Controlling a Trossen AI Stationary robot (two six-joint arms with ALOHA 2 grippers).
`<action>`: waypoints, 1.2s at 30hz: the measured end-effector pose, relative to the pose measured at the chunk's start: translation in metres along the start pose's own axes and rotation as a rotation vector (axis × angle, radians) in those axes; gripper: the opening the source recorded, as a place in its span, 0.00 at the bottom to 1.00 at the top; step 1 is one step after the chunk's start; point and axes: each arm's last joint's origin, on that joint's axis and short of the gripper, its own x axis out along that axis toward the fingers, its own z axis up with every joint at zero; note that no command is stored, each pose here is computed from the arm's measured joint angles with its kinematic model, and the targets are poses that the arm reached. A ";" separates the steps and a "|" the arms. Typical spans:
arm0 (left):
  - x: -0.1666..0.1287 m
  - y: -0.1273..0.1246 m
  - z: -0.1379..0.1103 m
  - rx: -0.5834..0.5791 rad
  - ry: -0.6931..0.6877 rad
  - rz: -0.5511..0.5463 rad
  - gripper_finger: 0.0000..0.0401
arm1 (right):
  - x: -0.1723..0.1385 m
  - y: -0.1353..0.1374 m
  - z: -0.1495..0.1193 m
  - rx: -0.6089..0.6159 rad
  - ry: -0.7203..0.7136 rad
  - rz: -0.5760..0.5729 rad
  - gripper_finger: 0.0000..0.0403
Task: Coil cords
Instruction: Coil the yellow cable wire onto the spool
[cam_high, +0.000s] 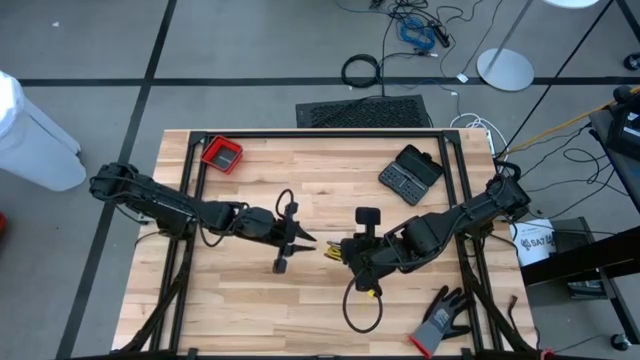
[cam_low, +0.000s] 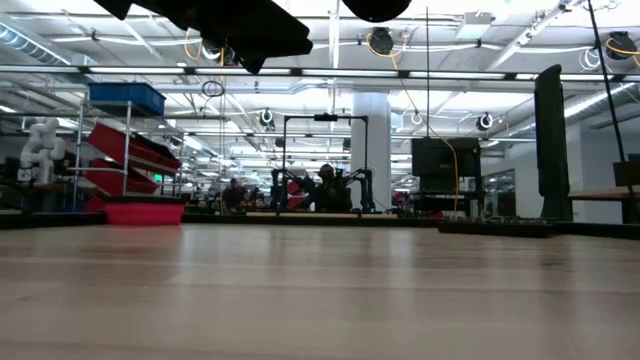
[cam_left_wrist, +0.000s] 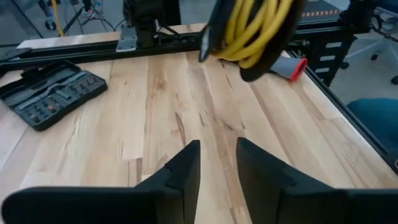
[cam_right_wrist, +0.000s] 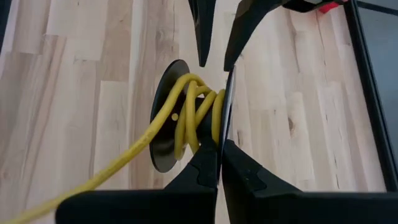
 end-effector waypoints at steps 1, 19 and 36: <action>0.000 0.000 0.000 -0.007 0.000 0.004 0.27 | 0.000 0.000 0.000 0.002 0.000 0.000 0.00; -0.001 -0.015 0.000 -0.192 0.007 -0.139 0.28 | 0.000 0.000 0.000 0.005 -0.005 -0.008 0.00; 0.005 -0.081 0.023 -0.290 -0.422 -0.201 0.28 | 0.003 -0.010 0.003 0.004 -0.026 -0.100 0.00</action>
